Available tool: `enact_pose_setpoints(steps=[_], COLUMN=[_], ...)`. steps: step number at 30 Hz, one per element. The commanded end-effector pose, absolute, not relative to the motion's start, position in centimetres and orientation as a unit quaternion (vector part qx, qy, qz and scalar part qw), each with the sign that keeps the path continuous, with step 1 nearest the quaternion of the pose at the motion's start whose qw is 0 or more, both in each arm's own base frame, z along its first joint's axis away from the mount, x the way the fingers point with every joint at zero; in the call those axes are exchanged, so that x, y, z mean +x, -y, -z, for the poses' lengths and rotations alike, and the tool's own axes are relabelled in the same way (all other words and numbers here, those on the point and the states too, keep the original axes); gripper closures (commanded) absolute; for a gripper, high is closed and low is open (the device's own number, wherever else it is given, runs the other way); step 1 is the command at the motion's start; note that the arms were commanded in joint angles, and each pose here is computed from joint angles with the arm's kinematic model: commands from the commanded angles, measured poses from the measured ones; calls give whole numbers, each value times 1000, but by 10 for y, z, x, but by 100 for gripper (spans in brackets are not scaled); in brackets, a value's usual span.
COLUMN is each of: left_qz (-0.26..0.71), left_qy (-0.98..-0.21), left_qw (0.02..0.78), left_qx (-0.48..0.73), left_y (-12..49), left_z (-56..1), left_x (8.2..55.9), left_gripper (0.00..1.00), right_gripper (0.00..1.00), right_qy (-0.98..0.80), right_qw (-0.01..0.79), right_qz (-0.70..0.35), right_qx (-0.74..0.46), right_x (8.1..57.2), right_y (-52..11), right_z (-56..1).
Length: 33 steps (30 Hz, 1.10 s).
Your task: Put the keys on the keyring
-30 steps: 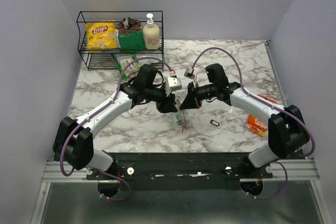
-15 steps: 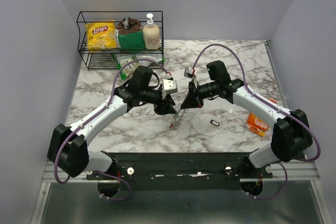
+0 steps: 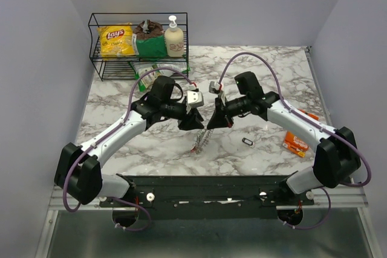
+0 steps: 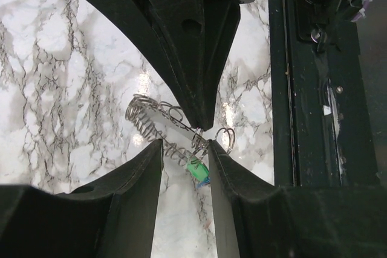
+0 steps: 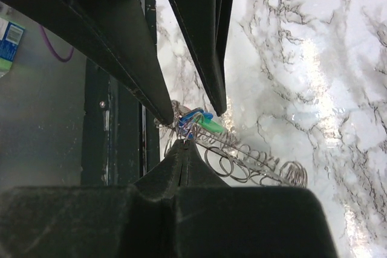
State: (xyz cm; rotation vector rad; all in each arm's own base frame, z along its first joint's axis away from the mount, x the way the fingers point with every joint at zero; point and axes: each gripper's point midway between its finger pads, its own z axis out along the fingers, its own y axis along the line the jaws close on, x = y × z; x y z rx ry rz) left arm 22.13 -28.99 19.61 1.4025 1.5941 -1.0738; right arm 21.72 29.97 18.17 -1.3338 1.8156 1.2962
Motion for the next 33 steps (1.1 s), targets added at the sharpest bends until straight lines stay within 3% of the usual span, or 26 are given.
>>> enact_pose_setpoints(steps=[1, 11, 27, 33], left_qz=[436, 442, 454, 456], left_qy=[-609, -614, -617, -611], left_qw=[372, 371, 337, 330], left_qx=[549, 538, 547, 556], left_y=[295, 298, 306, 308], left_z=[-205, -206, -195, -193], left_x=[222, 226, 220, 215], left_gripper=[61, 71, 73, 66], right_gripper=[99, 100, 100, 99], right_qy=[-647, -649, -654, -656], right_qw=[291, 290, 292, 290], right_qz=[-485, -483, -478, -478], right_qx=[-511, -511, -508, -507], right_x=[214, 214, 217, 218], right_y=[-303, -303, -303, -304], right_z=[-206, -207, -208, -207])
